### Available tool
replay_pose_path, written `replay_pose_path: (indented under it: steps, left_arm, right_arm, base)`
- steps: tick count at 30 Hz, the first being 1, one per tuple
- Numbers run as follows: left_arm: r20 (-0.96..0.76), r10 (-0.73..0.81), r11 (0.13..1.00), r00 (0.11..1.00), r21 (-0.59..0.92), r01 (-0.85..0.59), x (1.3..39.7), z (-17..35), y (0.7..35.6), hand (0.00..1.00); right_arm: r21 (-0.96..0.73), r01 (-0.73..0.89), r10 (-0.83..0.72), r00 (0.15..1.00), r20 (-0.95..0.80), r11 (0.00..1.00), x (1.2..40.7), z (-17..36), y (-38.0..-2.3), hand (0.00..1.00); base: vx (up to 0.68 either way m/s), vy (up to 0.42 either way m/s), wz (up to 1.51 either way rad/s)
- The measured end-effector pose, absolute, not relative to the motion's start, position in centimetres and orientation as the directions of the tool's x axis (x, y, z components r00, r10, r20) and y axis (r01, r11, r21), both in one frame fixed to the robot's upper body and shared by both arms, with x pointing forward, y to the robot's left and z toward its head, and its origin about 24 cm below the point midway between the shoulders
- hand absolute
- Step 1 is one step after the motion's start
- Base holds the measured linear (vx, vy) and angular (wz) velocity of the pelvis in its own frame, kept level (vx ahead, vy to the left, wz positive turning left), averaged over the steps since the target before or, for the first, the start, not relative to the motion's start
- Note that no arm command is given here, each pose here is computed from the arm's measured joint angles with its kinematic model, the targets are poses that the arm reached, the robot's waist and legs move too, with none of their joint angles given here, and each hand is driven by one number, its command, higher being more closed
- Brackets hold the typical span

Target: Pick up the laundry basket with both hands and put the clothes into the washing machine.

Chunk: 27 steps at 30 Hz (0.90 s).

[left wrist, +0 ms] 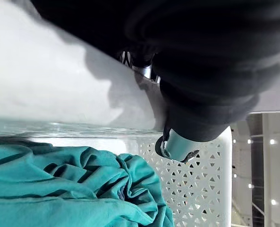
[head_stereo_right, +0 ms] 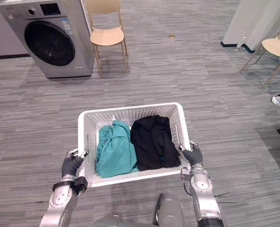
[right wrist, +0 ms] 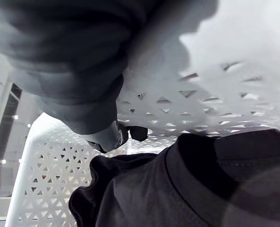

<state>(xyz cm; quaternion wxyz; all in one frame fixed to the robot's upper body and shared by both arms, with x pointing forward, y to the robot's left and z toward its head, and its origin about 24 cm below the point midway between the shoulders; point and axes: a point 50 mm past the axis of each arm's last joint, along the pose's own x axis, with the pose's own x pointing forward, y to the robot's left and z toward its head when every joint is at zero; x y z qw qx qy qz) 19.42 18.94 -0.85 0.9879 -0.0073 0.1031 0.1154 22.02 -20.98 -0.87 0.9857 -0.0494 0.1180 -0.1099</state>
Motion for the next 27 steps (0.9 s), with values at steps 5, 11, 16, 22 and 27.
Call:
replay_pose_path:
  steps: [5,11,16,22,27]
  left_arm:
    - [-0.253,0.221,0.969,0.942,-0.054,-0.242,19.3,-1.9,17.0,1.0]
    - [-0.244,0.218,0.972,0.945,-0.038,-0.234,18.7,-1.9,17.6,1.0]
    - [-0.214,0.214,0.971,0.953,-0.062,-0.232,18.4,-1.1,17.3,1.0]
    - [-0.244,0.228,0.966,0.943,-0.069,-0.251,17.8,-1.4,17.5,1.0]
    - [-0.251,0.22,0.972,0.943,-0.023,-0.232,17.7,-1.5,18.3,1.0]
  right_arm:
    - [-0.159,0.233,-0.269,0.928,-0.259,0.959,20.8,-1.5,-22.5,1.0]
    - [-0.133,0.238,-0.258,0.952,-0.166,0.962,21.4,0.5,-22.0,1.0]
    - [-0.154,0.232,-0.256,0.954,-0.158,0.96,22.1,0.7,-22.4,1.0]
    - [-0.146,0.221,-0.248,0.947,-0.204,0.964,22.3,-0.4,-22.0,1.0]
    - [-0.124,0.227,-0.254,0.923,-0.288,0.966,21.1,-2.4,-21.3,1.0]
  base:
    - [0.91,-0.129,0.32]
    - [0.72,-0.017,0.08]
    - [0.68,0.222,-0.08]
    - [0.71,0.298,-0.09]
    - [0.67,0.187,0.27]
